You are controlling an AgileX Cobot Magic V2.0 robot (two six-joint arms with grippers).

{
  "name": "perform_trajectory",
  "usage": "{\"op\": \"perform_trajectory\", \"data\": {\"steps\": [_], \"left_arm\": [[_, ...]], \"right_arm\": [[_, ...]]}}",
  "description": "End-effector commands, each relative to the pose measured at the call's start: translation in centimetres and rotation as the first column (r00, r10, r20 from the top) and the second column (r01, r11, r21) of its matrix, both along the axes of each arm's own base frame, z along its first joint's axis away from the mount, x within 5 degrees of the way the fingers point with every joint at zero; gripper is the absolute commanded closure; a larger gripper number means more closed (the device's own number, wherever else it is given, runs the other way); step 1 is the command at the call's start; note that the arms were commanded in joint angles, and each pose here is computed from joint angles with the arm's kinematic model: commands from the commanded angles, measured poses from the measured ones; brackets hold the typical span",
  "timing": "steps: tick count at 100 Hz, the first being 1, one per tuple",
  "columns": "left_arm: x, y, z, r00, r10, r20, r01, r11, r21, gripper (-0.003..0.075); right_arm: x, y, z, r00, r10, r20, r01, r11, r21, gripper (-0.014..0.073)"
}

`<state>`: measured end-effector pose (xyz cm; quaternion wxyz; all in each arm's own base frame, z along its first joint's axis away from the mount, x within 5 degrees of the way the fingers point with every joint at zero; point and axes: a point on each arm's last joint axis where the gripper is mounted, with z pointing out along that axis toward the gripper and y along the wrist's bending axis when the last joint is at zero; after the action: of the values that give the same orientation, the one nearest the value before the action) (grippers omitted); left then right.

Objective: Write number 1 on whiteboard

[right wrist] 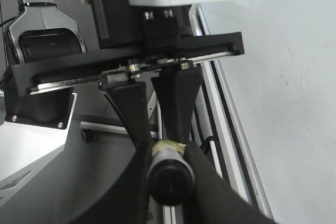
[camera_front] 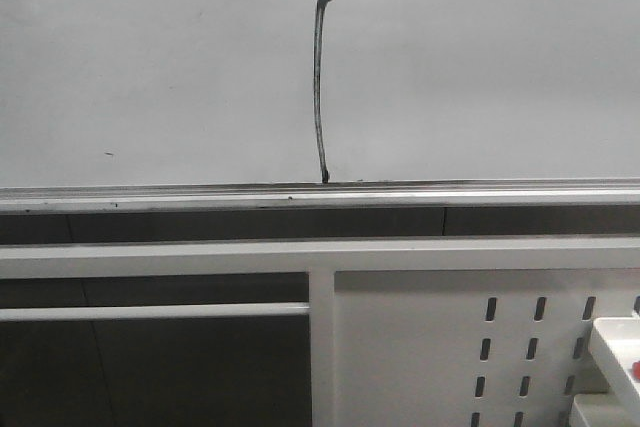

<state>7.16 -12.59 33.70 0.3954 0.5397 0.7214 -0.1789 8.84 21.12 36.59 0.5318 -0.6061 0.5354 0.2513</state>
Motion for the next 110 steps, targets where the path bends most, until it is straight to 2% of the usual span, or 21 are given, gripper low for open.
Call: {"op": "perform_trajectory", "data": {"steps": [1, 55, 67, 83, 104, 110], "left_arm": [[0.23, -0.42, 2.12, 0.998, 0.017, 0.056, -0.009, 0.99, -0.142, 0.0552], [0.32, -0.59, 2.46, 0.997, 0.021, 0.072, -0.007, 0.983, -0.181, 0.0545], [0.32, -0.59, 2.46, 0.997, 0.021, 0.072, -0.007, 0.983, -0.181, 0.0601], [0.32, -0.59, 2.46, 0.997, 0.021, 0.072, -0.007, 0.983, -0.181, 0.0741], [0.32, -0.59, 2.47, 0.997, 0.021, 0.073, -0.007, 0.983, -0.183, 0.074], [0.33, -0.61, 2.51, 0.997, 0.022, 0.075, -0.007, 0.982, -0.186, 0.074]], "right_arm": [[-0.18, -0.25, 1.29, 1.0, 0.004, 0.005, -0.004, 0.999, 0.039, 0.0672], [-0.19, -0.25, 1.28, 1.0, 0.004, 0.005, -0.005, 0.999, 0.038, 0.0672], [-0.19, -0.25, 1.28, 1.0, 0.004, 0.005, -0.005, 0.999, 0.038, 0.0672], [-0.19, -0.25, 1.28, 1.0, 0.004, 0.005, -0.005, 0.999, 0.038, 0.0672], [-0.15, -0.25, 1.33, 1.0, 0.0, 0.005, 0.0, 0.999, 0.045, 0.0671], [-0.15, -0.24, 1.34, 1.0, -0.001, 0.003, 0.001, 0.999, 0.047, 0.0639]]}}
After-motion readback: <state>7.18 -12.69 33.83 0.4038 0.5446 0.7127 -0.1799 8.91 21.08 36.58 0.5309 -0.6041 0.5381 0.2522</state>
